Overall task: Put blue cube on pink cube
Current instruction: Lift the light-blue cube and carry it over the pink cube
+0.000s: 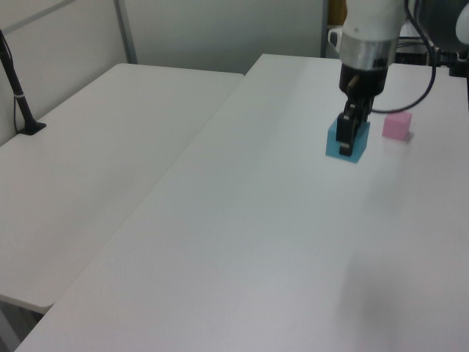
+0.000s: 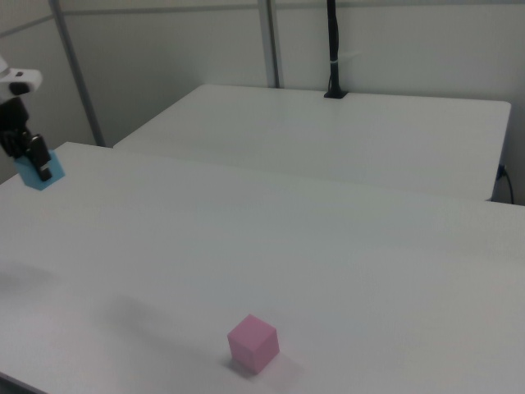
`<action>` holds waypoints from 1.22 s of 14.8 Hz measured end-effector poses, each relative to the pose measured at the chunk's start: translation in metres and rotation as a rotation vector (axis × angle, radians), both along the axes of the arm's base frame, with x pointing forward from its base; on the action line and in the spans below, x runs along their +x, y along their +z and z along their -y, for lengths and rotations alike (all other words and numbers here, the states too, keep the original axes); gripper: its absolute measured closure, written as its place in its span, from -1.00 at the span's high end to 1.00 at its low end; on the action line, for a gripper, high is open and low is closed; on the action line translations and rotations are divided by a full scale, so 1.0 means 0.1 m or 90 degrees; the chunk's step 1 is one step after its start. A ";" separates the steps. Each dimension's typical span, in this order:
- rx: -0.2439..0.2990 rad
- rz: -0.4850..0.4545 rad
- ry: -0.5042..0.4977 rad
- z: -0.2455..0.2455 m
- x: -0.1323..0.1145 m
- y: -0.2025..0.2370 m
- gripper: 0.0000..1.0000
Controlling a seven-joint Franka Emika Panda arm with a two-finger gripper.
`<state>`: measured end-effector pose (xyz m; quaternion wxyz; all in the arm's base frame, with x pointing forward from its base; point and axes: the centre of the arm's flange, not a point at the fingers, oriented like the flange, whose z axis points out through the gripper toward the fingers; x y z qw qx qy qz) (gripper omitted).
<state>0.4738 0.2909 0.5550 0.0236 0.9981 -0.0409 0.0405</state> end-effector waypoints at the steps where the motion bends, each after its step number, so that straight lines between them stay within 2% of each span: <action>1: -0.003 -0.001 -0.002 0.17 0.07 0.04 0.22; 5: -0.008 -0.014 -0.012 1.17 0.42 0.13 0.22; 8: -0.005 -0.024 -0.021 2.13 0.55 0.27 0.22; 12: 0.011 -0.032 -0.022 3.30 0.47 0.41 0.22; 18: 0.025 -0.042 -0.041 4.16 0.33 0.34 0.22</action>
